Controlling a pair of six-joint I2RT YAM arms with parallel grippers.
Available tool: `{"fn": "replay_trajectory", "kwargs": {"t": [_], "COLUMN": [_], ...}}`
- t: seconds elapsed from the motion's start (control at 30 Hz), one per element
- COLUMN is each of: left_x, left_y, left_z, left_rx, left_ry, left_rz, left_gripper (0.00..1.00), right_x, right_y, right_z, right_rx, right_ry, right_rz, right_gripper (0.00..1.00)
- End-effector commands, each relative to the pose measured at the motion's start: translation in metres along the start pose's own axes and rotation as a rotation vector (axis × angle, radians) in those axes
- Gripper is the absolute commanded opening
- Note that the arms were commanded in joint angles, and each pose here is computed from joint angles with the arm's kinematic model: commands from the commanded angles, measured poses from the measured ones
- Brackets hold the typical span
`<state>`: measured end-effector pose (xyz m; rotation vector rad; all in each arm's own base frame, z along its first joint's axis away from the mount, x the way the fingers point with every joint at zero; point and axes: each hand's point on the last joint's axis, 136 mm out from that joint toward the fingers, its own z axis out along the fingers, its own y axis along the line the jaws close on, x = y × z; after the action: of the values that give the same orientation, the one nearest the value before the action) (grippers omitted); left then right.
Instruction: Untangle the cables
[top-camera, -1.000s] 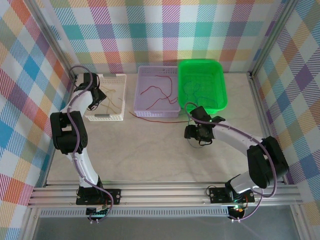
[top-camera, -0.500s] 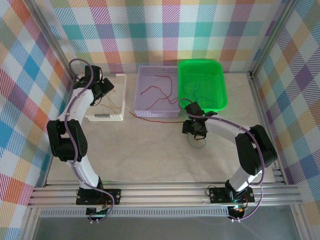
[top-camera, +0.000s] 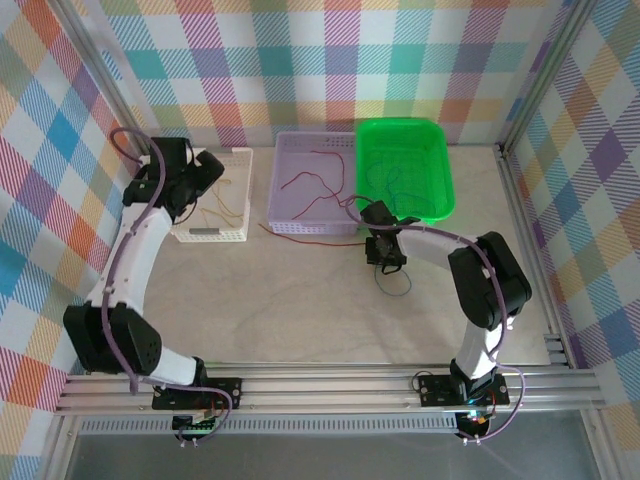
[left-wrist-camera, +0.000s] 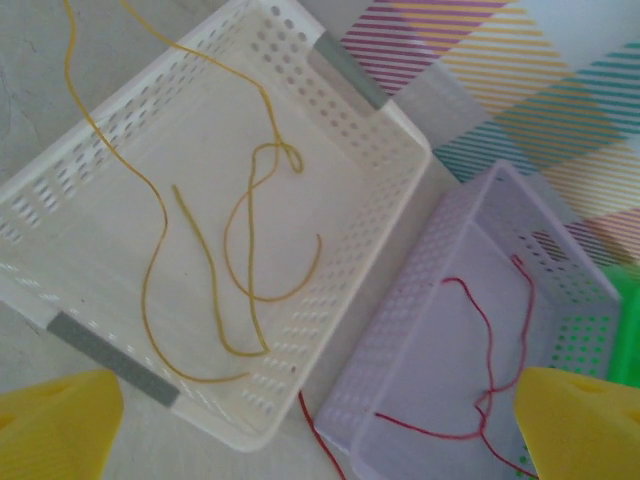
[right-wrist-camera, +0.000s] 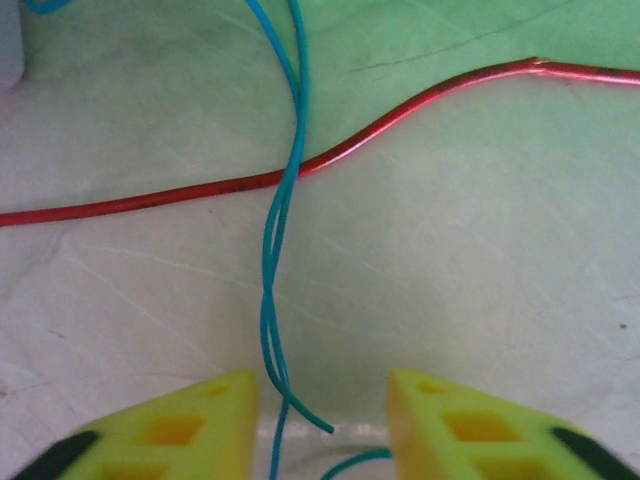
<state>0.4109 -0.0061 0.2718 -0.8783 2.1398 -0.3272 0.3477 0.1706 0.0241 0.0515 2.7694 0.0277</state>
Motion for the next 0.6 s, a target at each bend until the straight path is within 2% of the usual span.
{"fn": "replay_trajectory", "kwargs": {"t": [0.0,0.1,0.2,0.4,0.57], "left_x": [0.019,0.024,0.030,0.043,0.056], "left_y": [0.014,0.019,0.024,0.031,0.041], "left_z": [-0.008,-0.021,-0.031,-0.049,-0.052], "left_rx": [-0.031,-0.025,-0.020,-0.002,-0.019], "left_ry": [0.023,0.015,0.006,-0.002,0.008], "left_rz": [0.002,0.014,0.028,0.066,0.103], "left_gripper": [1.00,1.00,1.00,1.00,1.00], "right_x": [-0.010,-0.008,-0.006,0.001,0.010], "right_y": [0.009,0.008,0.009,0.009,0.007], "right_z": [0.003,0.005,0.004,-0.012,-0.062], "right_rx": [-0.025,-0.022,-0.035,-0.077,-0.167], "right_ry": [-0.016,-0.011,-0.012,-0.017,-0.071], "right_rz": [-0.001,-0.009,-0.024,-0.021,-0.006], "right_gripper": [0.29,0.19,0.01,0.00,0.00]}}
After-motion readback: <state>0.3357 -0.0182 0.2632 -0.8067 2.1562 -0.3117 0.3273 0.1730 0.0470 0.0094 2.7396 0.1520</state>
